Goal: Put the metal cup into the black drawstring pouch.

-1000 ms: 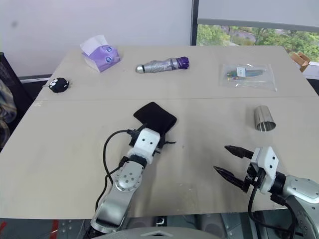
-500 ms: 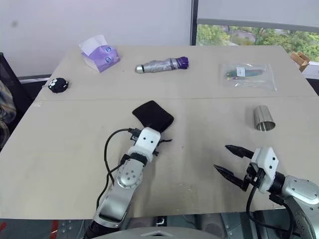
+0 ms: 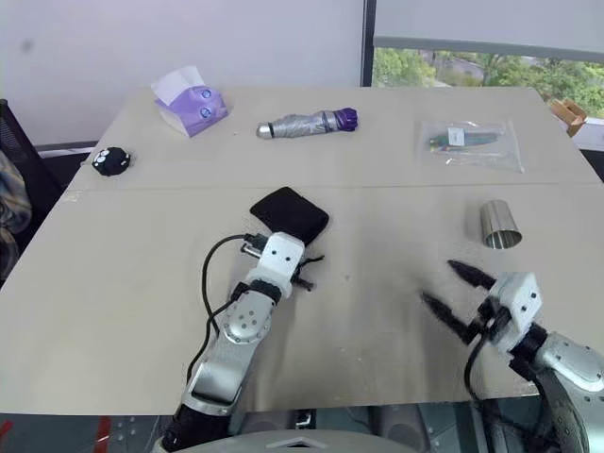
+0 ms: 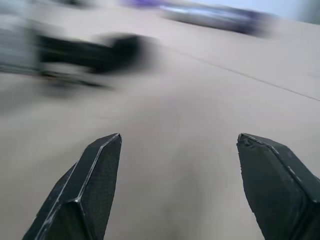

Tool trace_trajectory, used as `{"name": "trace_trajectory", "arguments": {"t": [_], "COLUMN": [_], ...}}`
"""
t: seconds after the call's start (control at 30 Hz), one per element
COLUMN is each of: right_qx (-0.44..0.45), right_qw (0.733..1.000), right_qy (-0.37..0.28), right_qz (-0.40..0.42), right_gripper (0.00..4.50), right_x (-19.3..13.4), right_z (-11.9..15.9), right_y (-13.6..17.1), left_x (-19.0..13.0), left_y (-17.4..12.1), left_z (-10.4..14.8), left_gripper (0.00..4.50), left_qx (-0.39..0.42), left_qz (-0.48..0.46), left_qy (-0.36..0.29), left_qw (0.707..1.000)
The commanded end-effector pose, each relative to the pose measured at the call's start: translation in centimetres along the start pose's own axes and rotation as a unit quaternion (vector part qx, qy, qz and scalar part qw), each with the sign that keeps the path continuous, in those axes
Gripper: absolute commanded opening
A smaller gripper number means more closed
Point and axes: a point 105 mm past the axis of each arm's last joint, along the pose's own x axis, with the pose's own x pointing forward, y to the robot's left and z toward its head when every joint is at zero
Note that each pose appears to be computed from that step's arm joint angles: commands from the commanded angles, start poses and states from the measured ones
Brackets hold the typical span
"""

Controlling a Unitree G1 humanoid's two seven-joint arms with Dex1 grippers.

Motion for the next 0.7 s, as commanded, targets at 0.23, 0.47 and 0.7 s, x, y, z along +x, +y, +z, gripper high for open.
{"name": "trace_trajectory", "arguments": {"t": [0.23, 0.47, 0.7], "right_qx": [-0.023, -0.003, 0.015], "right_qw": [0.973, 0.959, 0.963], "right_qy": [0.055, 0.059, 0.036], "right_qz": [-0.225, -0.278, -0.267], "right_gripper": [3.75, 3.75, 3.17], "right_x": [-0.5, 0.9, 2.9], "right_z": [-1.8, -2.9, -2.7], "right_y": [-7.5, -11.3, -13.1], "left_x": [0.1, 0.2, -0.1], "left_y": [-1.2, -1.5, -2.3], "left_z": [3.7, 5.0, 5.8], "left_gripper": [0.04, 0.04, 0.00], "left_qx": [-0.145, -0.159, -0.160], "left_qz": [-0.091, -0.118, -0.139], "left_qy": [-0.046, -0.055, -0.066], "left_qw": [0.984, 0.979, 0.975]}}
